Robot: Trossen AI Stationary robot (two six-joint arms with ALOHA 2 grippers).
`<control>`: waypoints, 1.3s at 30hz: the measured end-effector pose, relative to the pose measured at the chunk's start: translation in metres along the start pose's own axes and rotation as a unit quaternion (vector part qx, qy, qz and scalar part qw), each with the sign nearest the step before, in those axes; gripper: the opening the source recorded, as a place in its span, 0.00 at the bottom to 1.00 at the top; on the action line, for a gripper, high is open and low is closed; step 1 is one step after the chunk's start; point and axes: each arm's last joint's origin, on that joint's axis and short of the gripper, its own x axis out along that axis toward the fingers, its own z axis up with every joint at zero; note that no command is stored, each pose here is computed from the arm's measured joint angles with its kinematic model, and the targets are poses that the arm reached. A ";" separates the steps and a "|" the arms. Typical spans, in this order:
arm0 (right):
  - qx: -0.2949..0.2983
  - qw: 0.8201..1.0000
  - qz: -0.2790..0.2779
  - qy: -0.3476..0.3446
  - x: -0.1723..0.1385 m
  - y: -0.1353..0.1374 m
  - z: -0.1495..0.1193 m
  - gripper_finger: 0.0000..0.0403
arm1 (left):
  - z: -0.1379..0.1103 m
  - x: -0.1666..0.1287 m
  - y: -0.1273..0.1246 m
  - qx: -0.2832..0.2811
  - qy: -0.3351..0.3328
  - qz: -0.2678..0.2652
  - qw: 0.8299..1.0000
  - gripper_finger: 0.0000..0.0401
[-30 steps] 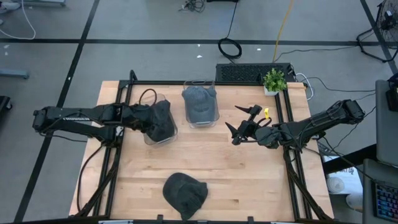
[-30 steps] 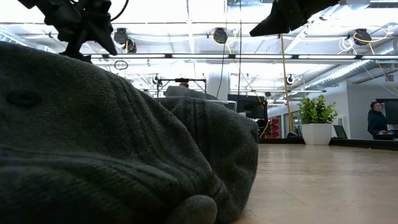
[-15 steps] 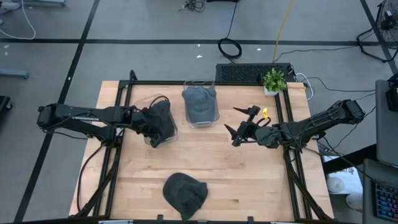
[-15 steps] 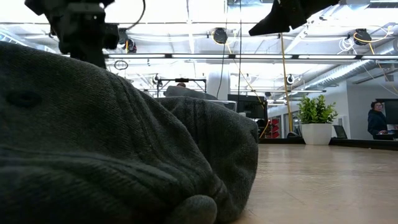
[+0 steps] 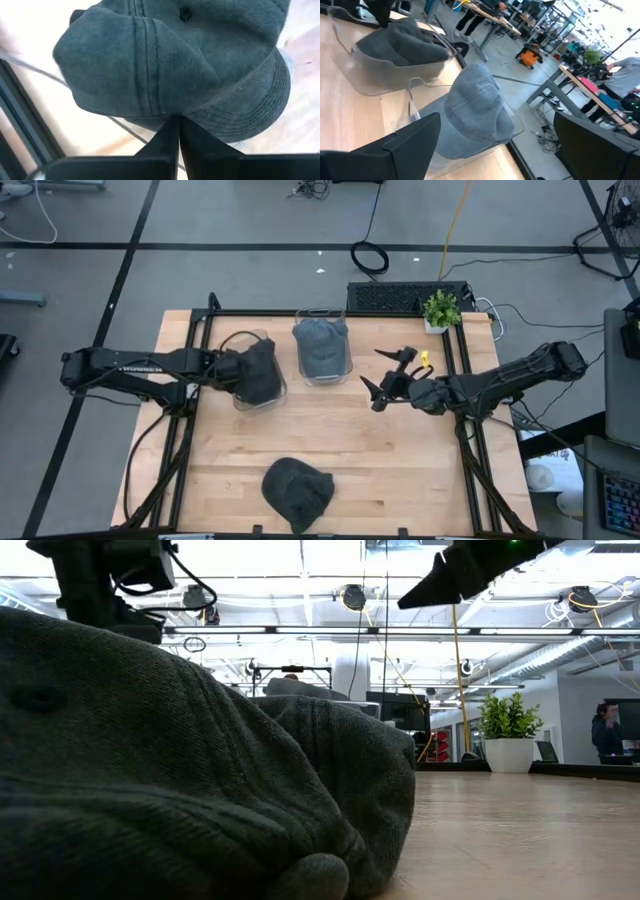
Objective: Pick & Place hat
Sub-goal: Put the top black cap into the left transparent bin
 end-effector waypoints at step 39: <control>0.010 1.000 0.018 -0.010 0.005 -0.002 -0.002 0.94 | 0.049 0.007 -0.039 0.025 -0.023 -0.018 0.999 0.01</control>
